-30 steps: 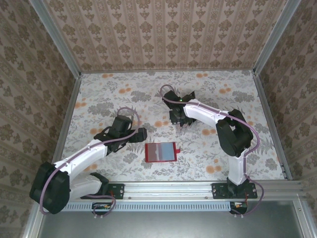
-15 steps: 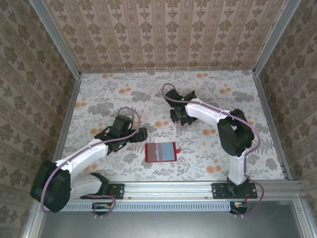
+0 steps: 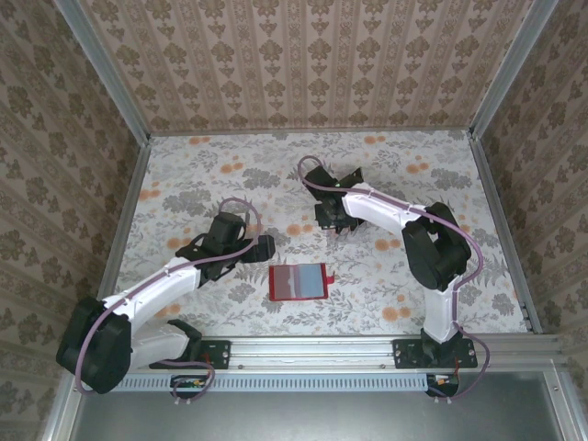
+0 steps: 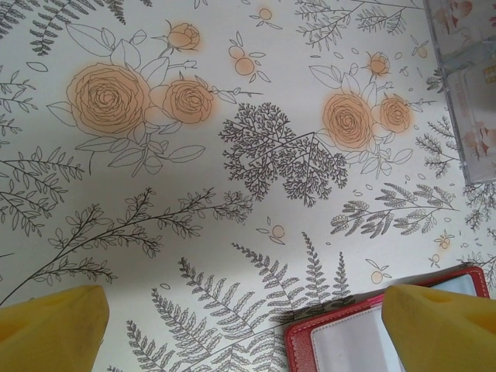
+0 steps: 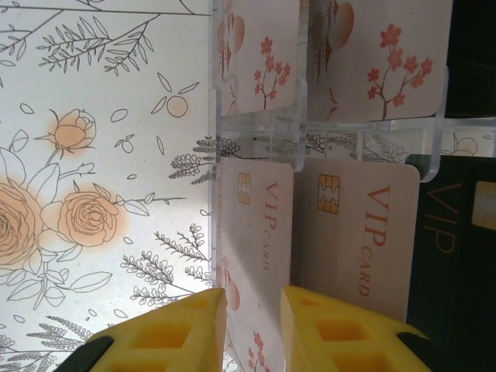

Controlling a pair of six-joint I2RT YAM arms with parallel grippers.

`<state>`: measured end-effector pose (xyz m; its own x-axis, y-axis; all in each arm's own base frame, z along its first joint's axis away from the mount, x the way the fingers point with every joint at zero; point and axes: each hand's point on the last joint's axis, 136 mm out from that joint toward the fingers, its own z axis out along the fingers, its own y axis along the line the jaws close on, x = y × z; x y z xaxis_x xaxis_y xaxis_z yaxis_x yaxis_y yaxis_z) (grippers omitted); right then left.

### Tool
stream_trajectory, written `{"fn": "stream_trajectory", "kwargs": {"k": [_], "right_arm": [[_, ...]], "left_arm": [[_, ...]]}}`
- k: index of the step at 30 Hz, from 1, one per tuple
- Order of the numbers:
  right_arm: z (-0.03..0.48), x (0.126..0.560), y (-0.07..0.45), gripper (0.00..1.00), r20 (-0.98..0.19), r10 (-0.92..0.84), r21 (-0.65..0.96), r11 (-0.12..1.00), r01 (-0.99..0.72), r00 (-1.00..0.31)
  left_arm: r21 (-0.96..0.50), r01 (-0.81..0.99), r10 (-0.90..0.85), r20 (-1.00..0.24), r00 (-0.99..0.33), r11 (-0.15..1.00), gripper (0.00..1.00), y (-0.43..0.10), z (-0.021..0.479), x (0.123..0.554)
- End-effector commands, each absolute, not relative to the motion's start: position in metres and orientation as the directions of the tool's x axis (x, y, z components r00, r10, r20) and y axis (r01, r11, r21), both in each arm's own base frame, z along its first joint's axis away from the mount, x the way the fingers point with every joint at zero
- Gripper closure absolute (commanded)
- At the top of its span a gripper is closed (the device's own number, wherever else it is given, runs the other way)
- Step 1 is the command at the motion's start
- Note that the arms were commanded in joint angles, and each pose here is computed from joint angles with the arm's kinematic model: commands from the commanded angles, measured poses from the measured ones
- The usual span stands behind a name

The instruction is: Put the credit cards into the card holder

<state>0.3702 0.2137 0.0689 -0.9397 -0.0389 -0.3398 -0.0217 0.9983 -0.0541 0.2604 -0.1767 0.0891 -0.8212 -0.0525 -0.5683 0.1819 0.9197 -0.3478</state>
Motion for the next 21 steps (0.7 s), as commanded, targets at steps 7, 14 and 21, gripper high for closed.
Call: {"fn": "stream_trajectory", "kwargs": {"k": [7,14,21], "right_arm": [[0.099,0.37,0.204,0.73,-0.38,-0.081,-0.151,0.988,-0.025,-0.921],[0.091,0.37,0.202,0.71,-0.356,-0.091,-0.181,0.983,-0.027,-0.93],[0.071,0.369,0.205,0.7,-0.309,-0.1,-0.197,0.98,-0.039,-0.946]], "left_arm": [[-0.365,0.192,-0.059,-0.576,-0.815,0.911,0.0,-0.181,0.096,0.266],[-0.367,0.194,-0.058,-0.576,-0.816,0.91,0.0,-0.181,0.094,0.265],[-0.368,0.194,-0.059,-0.576,-0.815,0.909,0.0,-0.18,0.093,0.264]]}}
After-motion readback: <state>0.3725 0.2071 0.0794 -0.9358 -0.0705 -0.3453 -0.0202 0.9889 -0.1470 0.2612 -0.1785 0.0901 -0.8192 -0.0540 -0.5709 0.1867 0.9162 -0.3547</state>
